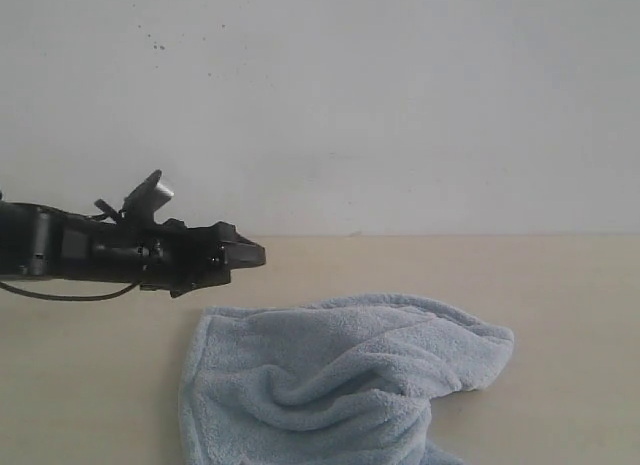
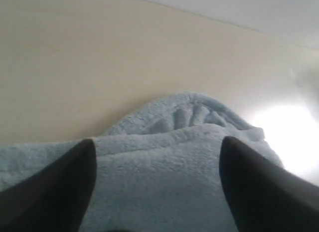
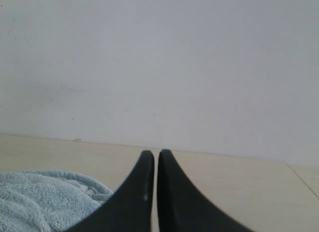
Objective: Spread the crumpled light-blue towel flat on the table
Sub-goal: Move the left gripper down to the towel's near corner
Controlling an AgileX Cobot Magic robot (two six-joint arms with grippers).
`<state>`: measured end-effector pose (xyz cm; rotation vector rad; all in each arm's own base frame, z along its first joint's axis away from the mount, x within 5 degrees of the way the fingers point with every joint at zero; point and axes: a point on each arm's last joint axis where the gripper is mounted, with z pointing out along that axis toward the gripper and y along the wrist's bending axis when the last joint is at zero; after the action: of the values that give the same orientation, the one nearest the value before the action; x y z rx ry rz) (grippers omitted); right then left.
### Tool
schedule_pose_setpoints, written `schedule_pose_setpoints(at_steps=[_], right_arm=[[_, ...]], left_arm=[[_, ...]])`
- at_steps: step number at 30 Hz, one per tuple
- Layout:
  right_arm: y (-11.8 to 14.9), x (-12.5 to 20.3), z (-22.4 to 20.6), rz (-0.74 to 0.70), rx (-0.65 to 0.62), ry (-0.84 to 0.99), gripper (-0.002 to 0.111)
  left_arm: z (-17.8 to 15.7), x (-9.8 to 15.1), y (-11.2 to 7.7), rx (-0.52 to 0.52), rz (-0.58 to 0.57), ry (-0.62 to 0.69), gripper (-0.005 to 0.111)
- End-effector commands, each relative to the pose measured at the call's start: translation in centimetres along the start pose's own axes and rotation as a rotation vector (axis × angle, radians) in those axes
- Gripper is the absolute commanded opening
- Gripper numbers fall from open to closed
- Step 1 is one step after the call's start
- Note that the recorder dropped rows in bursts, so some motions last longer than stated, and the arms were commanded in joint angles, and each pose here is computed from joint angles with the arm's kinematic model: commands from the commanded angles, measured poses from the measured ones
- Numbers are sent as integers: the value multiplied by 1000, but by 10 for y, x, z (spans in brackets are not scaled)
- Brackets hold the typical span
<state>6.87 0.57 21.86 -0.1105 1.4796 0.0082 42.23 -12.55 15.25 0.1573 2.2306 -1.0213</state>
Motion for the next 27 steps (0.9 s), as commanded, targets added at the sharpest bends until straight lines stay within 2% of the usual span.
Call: schedule_pose_setpoints(at_steps=[1, 6, 12, 19, 25, 27], right_arm=[[0, 1, 0, -5, -3, -1, 3], [0, 1, 0, -5, -3, -1, 3], [0, 1, 0, -5, -3, 0, 3], [0, 1, 0, -5, -3, 0, 3], [0, 1, 0, -5, -3, 0, 3], [0, 1, 0, -5, -3, 0, 3]], left_arm=[[8, -5, 3, -192, 84, 46, 67], [16, -1, 0, -293, 132, 107, 67], [29, 5, 2, -358, 129, 115, 65], [43, 24, 21, -387, 90, 160, 63], [46, 27, 28, -408, 87, 158, 62], [47, 28, 28, -409, 86, 160, 57]])
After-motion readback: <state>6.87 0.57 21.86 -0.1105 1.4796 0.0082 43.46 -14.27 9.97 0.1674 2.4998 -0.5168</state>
